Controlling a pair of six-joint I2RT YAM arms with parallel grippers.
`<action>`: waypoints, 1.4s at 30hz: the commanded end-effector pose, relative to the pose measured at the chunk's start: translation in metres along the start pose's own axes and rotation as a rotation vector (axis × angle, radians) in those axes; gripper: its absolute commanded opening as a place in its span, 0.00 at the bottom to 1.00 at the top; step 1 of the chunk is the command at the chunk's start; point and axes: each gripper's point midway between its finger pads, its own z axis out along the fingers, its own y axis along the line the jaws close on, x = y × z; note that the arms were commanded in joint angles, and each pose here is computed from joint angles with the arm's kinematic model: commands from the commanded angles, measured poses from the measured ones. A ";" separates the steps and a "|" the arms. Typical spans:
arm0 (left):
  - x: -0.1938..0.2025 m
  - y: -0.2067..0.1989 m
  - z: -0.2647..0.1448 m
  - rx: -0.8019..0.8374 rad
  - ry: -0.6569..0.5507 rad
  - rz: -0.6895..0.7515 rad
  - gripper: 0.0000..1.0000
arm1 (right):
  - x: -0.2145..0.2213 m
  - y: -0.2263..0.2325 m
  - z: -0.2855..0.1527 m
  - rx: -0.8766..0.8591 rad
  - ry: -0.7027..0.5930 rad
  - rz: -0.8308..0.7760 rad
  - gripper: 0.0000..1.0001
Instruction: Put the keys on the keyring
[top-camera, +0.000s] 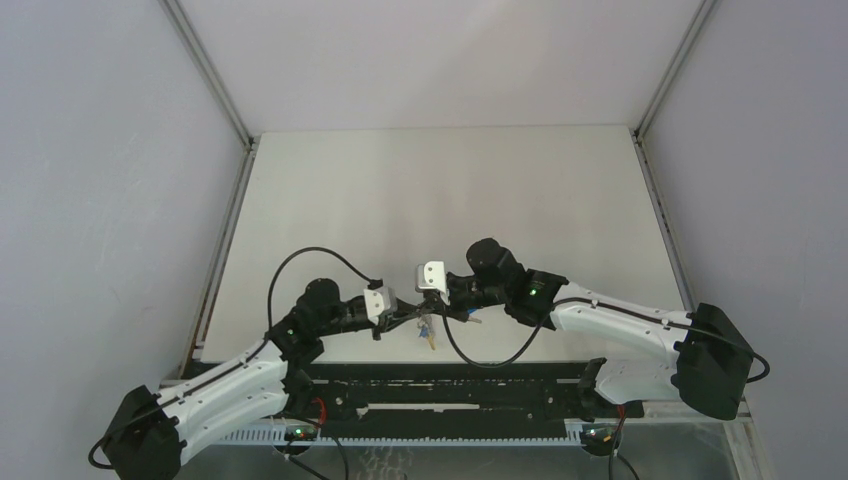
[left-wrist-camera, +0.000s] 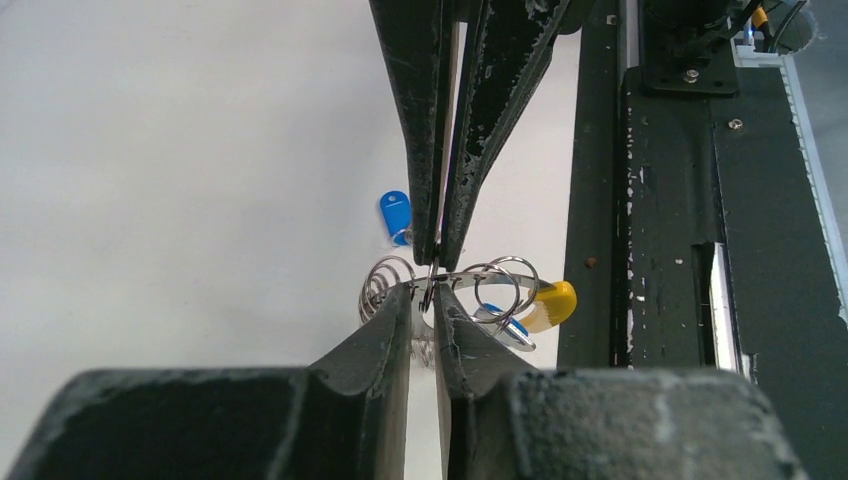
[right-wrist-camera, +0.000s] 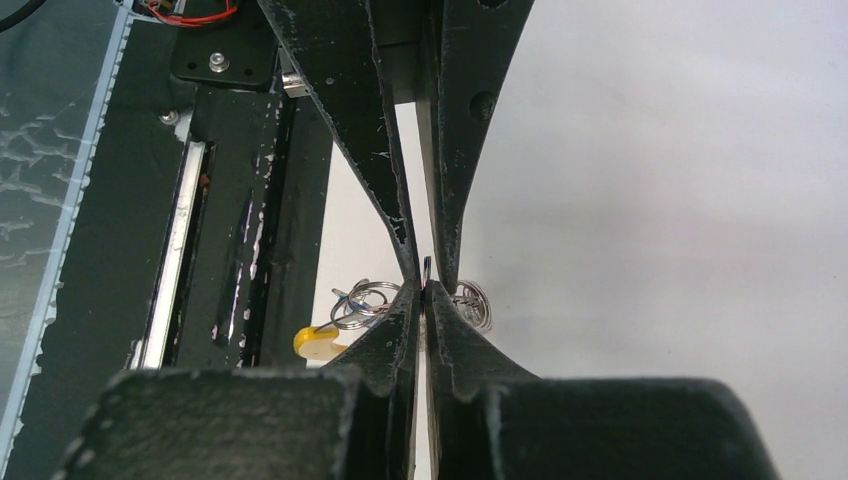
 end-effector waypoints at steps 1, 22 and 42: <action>-0.035 0.006 0.001 -0.004 -0.093 0.048 0.17 | -0.025 -0.001 0.001 -0.008 -0.078 -0.039 0.00; -0.020 0.017 -0.007 -0.102 -0.023 -0.009 0.00 | -0.016 -0.014 -0.011 0.118 -0.005 0.097 0.08; 0.009 0.057 -0.024 -0.385 0.084 -0.117 0.01 | 0.117 -0.052 -0.033 0.517 0.358 0.659 0.21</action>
